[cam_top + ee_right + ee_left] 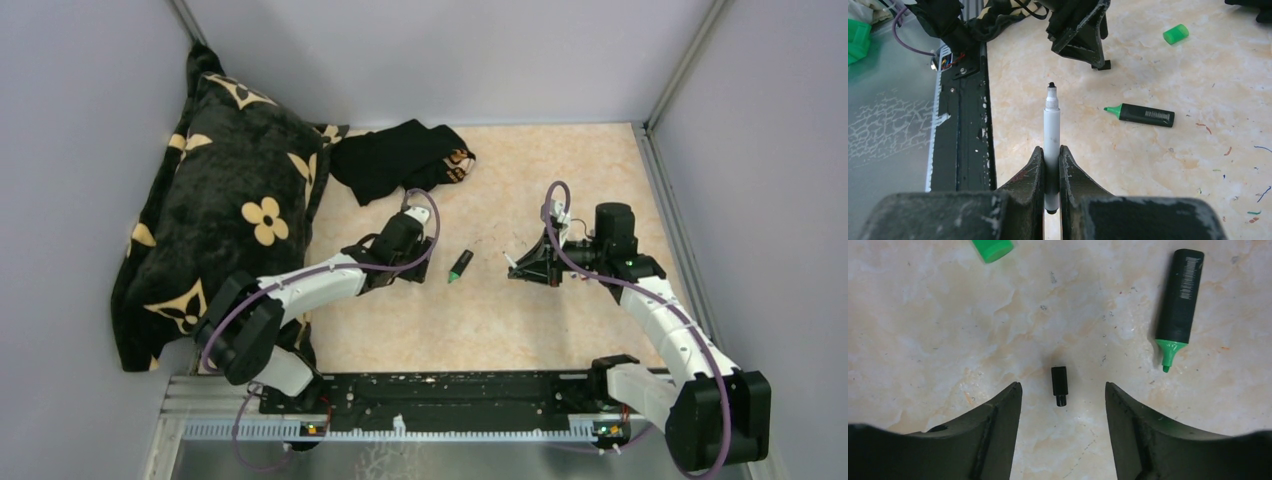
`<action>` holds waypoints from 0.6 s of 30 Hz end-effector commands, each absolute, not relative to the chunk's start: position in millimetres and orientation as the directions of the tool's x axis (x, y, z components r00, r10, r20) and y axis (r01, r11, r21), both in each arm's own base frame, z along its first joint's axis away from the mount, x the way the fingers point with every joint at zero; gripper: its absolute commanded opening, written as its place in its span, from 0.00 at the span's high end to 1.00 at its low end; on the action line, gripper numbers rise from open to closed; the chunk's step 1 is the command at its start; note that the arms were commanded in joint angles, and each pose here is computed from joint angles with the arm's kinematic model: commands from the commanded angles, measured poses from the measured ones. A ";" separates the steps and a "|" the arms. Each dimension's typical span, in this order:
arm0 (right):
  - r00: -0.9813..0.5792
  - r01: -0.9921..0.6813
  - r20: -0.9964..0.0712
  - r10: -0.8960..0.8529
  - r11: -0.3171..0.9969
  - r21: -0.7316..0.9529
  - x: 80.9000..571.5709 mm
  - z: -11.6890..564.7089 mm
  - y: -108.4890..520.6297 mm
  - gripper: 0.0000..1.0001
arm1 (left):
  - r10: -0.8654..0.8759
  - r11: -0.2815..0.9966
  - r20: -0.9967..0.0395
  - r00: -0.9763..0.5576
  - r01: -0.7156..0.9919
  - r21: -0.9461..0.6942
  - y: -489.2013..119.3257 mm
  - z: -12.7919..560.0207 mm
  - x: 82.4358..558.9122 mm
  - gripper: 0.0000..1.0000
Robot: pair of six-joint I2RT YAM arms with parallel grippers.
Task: Insert the pens into the pen caps
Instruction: Insert the pen cap onto the pen.
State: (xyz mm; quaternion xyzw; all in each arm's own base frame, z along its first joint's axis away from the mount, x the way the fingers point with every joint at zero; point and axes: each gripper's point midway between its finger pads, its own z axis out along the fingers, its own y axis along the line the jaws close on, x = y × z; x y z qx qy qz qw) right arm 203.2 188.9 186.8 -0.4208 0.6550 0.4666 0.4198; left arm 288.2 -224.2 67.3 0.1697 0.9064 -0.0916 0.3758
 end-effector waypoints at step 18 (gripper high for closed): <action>-0.212 -0.963 -0.966 -0.151 0.202 0.180 210.6 204.1 188.8 1.00 | 0.426 0.887 -0.514 -0.744 0.455 0.077 -220.5 29.5 298.7 0.62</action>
